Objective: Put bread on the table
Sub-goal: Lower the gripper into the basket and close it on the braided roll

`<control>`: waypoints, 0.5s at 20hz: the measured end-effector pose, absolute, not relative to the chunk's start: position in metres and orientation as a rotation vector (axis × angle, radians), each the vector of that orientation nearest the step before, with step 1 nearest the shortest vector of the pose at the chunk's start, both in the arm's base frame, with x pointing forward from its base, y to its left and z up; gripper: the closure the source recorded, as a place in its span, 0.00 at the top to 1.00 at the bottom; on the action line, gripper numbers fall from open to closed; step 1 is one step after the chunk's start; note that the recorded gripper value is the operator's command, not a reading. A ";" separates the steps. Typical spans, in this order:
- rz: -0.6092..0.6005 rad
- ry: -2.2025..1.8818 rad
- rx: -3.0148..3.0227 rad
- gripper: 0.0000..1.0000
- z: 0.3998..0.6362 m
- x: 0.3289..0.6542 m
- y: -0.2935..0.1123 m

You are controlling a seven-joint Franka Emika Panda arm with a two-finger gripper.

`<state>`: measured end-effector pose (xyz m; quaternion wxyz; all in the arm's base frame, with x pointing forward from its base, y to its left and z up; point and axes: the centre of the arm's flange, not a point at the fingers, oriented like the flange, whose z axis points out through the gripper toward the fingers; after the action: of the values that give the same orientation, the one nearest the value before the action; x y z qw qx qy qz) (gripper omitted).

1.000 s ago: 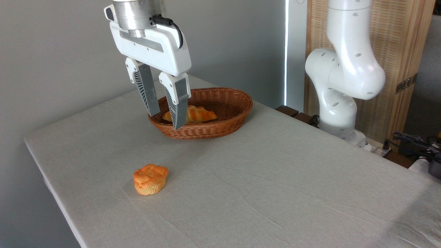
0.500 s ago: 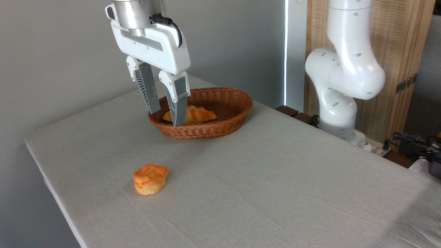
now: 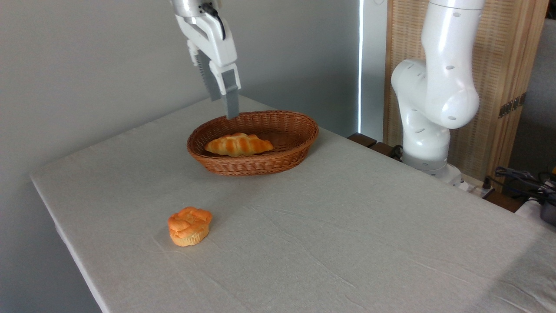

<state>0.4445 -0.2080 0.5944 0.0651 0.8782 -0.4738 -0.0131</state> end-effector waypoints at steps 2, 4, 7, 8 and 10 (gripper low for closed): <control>-0.059 -1.491 2.616 1.00 0.572 0.425 -0.227; -0.037 -1.533 2.595 1.00 0.543 0.413 -0.247; 0.015 -1.582 2.571 1.00 0.501 0.398 -0.272; 0.038 -1.603 2.560 1.00 0.489 0.393 -0.280; 0.069 -1.646 2.535 1.00 0.473 0.383 -0.295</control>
<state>0.3832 -0.2951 0.4731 0.0594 0.8370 -0.5434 0.0227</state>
